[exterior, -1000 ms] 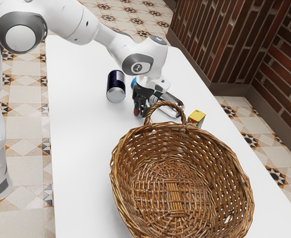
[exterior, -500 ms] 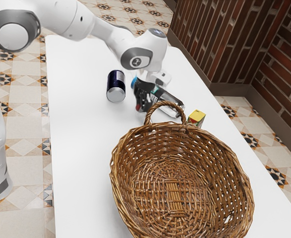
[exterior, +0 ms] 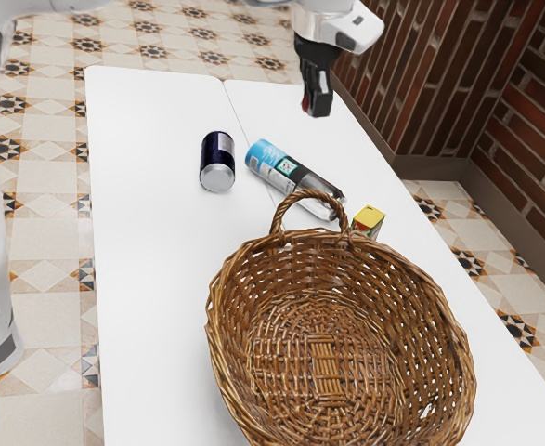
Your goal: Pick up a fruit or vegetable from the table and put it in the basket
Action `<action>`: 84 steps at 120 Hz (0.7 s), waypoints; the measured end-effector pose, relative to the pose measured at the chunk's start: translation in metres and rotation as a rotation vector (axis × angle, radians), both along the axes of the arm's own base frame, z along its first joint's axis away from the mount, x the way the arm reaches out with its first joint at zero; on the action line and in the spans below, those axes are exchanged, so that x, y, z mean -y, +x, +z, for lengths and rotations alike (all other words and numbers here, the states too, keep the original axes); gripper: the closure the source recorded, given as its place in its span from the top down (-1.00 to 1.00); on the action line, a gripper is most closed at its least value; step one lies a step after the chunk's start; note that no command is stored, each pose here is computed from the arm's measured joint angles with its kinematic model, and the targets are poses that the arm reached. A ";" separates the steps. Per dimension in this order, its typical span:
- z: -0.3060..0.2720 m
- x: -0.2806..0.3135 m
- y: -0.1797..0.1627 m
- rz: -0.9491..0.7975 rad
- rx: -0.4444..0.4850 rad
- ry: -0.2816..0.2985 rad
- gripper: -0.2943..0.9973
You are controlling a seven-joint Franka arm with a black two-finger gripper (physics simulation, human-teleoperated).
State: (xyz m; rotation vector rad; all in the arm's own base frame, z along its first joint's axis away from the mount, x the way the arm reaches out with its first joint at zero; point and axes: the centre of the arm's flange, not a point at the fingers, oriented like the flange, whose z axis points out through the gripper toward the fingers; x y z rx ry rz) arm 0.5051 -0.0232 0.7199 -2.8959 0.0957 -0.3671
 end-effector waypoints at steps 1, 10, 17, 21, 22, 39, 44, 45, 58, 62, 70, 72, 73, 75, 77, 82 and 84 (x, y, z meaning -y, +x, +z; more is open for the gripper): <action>0.003 0.004 -0.001 -0.004 0.001 0.003 -0.30; 0.020 0.042 -0.011 -0.035 -0.012 0.027 -0.29; 0.016 0.082 -0.011 -0.083 -0.041 0.048 -0.29; 0.012 0.104 -0.008 -0.112 -0.059 0.057 -0.29; 0.010 0.109 -0.007 -0.119 -0.063 0.059 -0.29; -0.022 0.187 0.015 -0.224 -0.133 0.067 -0.30; -0.039 0.203 0.025 -0.243 -0.165 0.068 -0.29; -0.043 0.206 0.027 -0.245 -0.172 0.068 -0.29; -0.089 0.236 0.047 -0.275 -0.255 0.053 -0.30; -0.100 0.249 0.047 -0.291 -0.272 0.051 -0.30; -0.116 0.268 0.048 -0.309 -0.299 0.043 -0.30; -0.120 0.272 0.049 -0.312 -0.306 0.039 -0.30; -0.122 0.274 0.049 -0.314 -0.310 0.037 -0.30; -0.126 0.277 0.050 -0.317 -0.316 0.033 -0.30; -0.130 0.280 0.052 -0.319 -0.321 0.028 -0.30; -0.137 0.286 0.055 -0.321 -0.331 0.018 -0.30; -0.139 0.287 0.056 -0.320 -0.333 0.015 -0.29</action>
